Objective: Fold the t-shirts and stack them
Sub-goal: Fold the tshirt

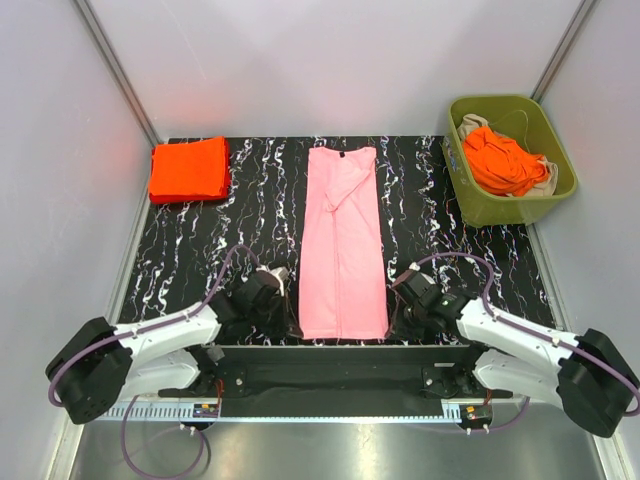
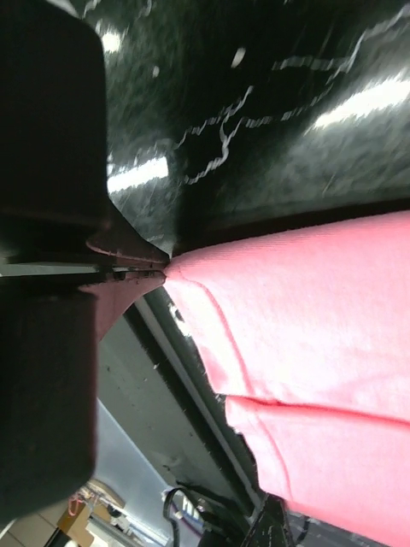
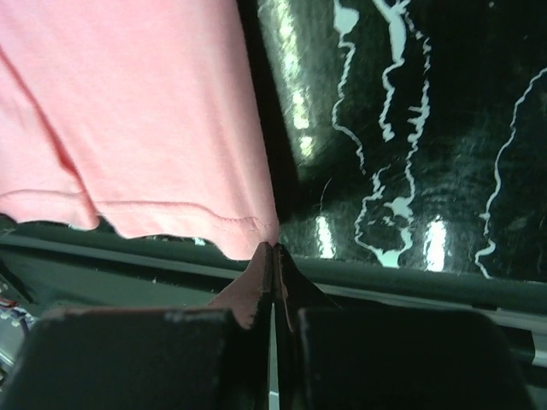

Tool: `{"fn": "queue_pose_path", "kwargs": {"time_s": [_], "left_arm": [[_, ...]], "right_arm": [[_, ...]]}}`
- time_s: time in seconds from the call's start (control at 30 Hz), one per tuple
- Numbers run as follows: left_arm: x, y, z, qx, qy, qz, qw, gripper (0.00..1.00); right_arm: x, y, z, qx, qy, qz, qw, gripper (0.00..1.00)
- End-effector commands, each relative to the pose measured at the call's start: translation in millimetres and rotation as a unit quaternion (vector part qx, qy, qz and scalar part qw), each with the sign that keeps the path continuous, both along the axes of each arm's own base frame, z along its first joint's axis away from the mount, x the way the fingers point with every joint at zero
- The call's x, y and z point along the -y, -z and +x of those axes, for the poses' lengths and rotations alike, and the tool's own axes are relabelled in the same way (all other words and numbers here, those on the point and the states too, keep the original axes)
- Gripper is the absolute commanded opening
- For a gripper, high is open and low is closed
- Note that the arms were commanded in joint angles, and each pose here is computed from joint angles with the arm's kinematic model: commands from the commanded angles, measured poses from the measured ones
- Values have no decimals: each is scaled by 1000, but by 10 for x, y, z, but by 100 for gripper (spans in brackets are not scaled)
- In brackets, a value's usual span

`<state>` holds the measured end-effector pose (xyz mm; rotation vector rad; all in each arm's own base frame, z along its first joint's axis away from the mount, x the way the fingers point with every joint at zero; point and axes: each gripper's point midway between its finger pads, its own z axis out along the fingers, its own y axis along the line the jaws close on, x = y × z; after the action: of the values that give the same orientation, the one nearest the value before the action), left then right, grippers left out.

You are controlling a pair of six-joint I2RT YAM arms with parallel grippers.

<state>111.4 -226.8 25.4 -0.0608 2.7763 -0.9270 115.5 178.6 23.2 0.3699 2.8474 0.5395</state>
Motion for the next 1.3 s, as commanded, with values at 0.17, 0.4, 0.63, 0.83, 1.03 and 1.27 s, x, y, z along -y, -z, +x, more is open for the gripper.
{"fn": "queue_pose_path", "kwargs": {"time_s": [0.17, 0.4, 0.63, 0.83, 1.03, 1.27], "left_arm": [[179, -228, -62, 17, 6, -32, 999, 0], [277, -436, 251, 36, 7, -8, 999, 0], [342, -597, 843, 52, 3, 1, 999, 0], [307, -742, 1531, 69, -16, 2, 997, 0], [337, -732, 2271, 81, -30, 22, 996, 0], [363, -992, 2989, 122, -50, -1, 991, 0]], "right_arm": [[-54, -266, 36, 33, -2, 12, 999, 0], [-75, -522, 329, 92, -22, -23, 995, 0], [-248, -706, 852, 143, -87, -94, 981, 0], [-334, -782, 1540, 158, -103, -139, 972, 0], [-303, -866, 2231, 177, -98, -154, 967, 0], [-295, -989, 2891, 208, -96, -166, 959, 0]]}}
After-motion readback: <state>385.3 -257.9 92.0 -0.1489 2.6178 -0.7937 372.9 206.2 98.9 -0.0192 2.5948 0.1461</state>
